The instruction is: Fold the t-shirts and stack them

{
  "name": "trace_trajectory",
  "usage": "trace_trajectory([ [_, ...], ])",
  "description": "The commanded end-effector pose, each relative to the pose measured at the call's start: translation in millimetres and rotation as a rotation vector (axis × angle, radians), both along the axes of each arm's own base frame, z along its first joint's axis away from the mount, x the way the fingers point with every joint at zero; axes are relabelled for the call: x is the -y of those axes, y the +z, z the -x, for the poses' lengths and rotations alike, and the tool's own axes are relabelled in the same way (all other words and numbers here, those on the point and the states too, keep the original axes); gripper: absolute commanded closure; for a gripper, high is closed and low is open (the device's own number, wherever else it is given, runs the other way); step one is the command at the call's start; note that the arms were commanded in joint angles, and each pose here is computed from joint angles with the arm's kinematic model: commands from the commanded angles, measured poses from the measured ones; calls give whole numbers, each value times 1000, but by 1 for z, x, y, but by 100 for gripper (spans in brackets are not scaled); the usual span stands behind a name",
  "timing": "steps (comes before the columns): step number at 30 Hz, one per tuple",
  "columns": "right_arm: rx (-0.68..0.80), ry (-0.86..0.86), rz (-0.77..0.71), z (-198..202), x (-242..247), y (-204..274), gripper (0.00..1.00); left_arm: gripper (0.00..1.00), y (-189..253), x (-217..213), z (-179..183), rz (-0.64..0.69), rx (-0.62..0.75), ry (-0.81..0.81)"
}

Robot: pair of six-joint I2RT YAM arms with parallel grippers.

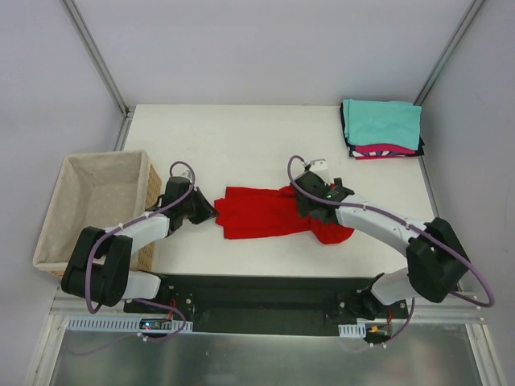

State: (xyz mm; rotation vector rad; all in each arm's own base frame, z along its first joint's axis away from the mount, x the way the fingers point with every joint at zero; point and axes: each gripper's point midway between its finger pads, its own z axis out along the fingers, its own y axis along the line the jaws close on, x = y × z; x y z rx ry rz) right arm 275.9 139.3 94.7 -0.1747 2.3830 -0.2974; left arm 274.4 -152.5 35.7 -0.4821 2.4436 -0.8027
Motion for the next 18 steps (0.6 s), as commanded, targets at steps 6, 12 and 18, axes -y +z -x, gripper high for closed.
trace_trajectory([
  [6,-31,32,-127,-42,-51,-1,15,100,11,-2,-6,-19,44,-17],
  [12,-10,45,-117,-54,-57,12,19,100,8,-2,-5,-27,36,-24],
  [18,33,53,-103,-67,-59,38,19,100,9,-1,-6,-23,39,-29],
])
